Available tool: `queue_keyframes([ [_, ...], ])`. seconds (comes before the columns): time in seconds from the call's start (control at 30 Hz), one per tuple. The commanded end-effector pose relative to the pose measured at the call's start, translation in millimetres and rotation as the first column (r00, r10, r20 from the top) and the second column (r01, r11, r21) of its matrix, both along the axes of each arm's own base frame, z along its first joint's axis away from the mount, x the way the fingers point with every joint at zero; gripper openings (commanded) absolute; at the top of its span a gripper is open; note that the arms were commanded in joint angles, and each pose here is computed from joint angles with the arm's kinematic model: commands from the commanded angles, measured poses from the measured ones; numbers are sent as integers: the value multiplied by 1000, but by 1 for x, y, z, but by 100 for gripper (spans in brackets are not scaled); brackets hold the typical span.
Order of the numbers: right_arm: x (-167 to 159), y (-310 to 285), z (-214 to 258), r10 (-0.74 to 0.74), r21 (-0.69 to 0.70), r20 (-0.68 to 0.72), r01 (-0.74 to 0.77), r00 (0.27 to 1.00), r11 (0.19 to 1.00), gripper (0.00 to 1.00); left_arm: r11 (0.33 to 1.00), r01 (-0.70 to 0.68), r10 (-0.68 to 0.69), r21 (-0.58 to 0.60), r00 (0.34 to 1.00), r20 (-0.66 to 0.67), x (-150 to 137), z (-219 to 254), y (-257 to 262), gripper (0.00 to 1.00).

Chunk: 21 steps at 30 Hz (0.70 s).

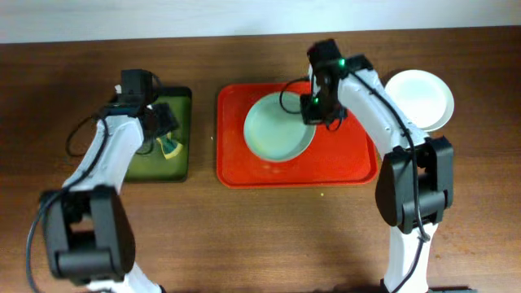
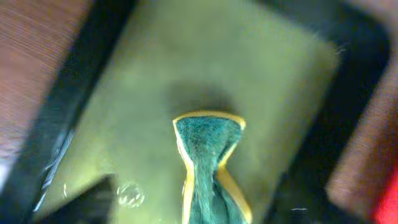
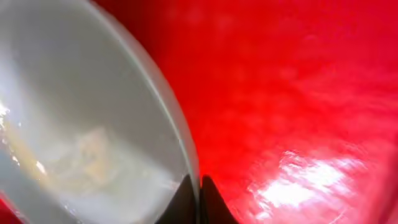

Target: Clean dirty plates on tray and stack at the side

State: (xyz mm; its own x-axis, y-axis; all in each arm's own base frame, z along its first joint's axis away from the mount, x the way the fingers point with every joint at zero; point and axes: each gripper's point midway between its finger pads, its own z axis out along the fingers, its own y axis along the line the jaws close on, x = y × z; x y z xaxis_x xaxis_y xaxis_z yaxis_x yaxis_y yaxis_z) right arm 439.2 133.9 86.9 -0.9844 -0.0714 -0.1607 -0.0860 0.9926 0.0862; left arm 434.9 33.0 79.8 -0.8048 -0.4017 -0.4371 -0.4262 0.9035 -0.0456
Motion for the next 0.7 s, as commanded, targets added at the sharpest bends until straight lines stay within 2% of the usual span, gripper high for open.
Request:
queue_keyframes([
  [0.0,20,-11,58,34,-236,164,6,986,972,4,1000,-1,-1,9,991,132,2,59,2,99],
  [0.1,25,-25,107,107,-545,301,78,948,835,4,1000,-1,-1,9,991,135,1,61,2,99],
  [0.17,23,-16,140,225,-730,367,129,902,672,4,1000,-1,-1,9,991,135,1,61,2,99],
  [0.23,18,-1,154,332,-807,335,86,882,585,4,1000,-1,-1,9,991,134,1,61,2,99],
  [0.3,12,25,169,472,-887,265,20,841,462,4,1000,-1,-1,9,991,134,1,61,2,99],
  [0.43,-6,51,214,580,-974,204,103,789,203,4,1000,-1,-1,9,991,134,1,60,2,99],
  [0.53,-17,61,238,594,-972,230,208,771,107,4,1000,-1,-1,9,991,134,1,61,2,99],
  [0.63,-17,62,237,595,-974,223,197,772,109,4,1000,-1,-1,9,991,134,1,60,2,99],
  [0.67,-14,66,221,604,-976,211,130,768,175,4,1000,-1,-1,9,991,134,1,60,2,100],
])
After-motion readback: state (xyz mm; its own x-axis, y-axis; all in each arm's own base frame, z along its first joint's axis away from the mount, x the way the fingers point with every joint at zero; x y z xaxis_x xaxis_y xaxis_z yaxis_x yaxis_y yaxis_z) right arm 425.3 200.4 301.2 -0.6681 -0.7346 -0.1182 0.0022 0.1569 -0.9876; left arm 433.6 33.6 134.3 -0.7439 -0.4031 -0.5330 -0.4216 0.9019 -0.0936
